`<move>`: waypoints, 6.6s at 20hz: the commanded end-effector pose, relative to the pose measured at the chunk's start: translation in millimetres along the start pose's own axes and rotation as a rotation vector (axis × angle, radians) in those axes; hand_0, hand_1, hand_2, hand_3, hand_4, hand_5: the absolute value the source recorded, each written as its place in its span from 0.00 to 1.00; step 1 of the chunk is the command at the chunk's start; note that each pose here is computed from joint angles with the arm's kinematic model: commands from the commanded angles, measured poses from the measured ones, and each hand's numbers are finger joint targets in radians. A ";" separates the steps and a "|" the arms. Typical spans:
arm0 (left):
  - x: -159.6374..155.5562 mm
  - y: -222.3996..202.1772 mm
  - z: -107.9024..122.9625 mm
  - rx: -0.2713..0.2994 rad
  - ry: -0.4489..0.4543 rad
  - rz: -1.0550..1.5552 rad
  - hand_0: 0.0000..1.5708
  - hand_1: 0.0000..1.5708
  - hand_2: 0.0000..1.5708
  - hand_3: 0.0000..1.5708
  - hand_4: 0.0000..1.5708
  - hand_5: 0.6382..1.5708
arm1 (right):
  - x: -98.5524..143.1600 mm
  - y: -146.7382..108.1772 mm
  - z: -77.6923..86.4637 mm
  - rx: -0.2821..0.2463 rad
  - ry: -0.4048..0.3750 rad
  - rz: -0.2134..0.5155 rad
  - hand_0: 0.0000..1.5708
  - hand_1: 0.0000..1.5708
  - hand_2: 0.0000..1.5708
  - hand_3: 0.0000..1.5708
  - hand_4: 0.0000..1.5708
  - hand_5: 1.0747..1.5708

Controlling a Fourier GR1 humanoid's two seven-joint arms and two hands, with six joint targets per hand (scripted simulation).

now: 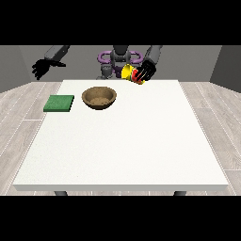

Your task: Pick the cup and pour the ball into the bowl, then pick the bowl and place it on the pad

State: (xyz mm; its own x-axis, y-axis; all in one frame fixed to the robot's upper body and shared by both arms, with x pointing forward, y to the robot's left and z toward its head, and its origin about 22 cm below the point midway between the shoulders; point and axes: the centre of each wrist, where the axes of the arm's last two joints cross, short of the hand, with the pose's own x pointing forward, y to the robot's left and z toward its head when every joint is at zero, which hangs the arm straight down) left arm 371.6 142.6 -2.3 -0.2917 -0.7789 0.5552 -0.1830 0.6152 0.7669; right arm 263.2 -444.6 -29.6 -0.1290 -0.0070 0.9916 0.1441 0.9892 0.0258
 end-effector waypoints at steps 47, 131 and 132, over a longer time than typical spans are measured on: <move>211.8 -9.6 -17.8 -0.090 -0.631 -1.161 0.96 0.96 1.00 1.00 0.77 0.88 | 15.7 16.3 -54.5 0.006 -0.017 -0.004 0.00 0.00 0.00 0.18 0.00 0.89; -47.0 97.5 3.6 0.050 0.101 0.591 0.00 0.00 0.00 0.00 0.00 1.00 | -12.6 189.4 -85.8 -0.016 0.468 0.062 1.00 1.00 1.00 1.00 0.66 0.98; -58.0 102.0 7.7 0.049 0.107 0.597 0.00 0.00 0.00 0.00 0.00 1.00 | -9.0 198.4 -88.0 -0.002 0.481 0.050 1.00 1.00 1.00 1.00 0.67 0.96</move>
State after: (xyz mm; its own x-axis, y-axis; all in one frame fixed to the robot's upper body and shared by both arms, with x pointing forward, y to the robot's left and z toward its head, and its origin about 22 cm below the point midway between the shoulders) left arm 366.0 229.4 51.0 -0.2805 -0.3056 0.9099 -0.0370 0.9507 0.3079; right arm 370.8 -259.3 -38.0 0.3189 -0.0108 0.9477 0.1568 0.9868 -0.0415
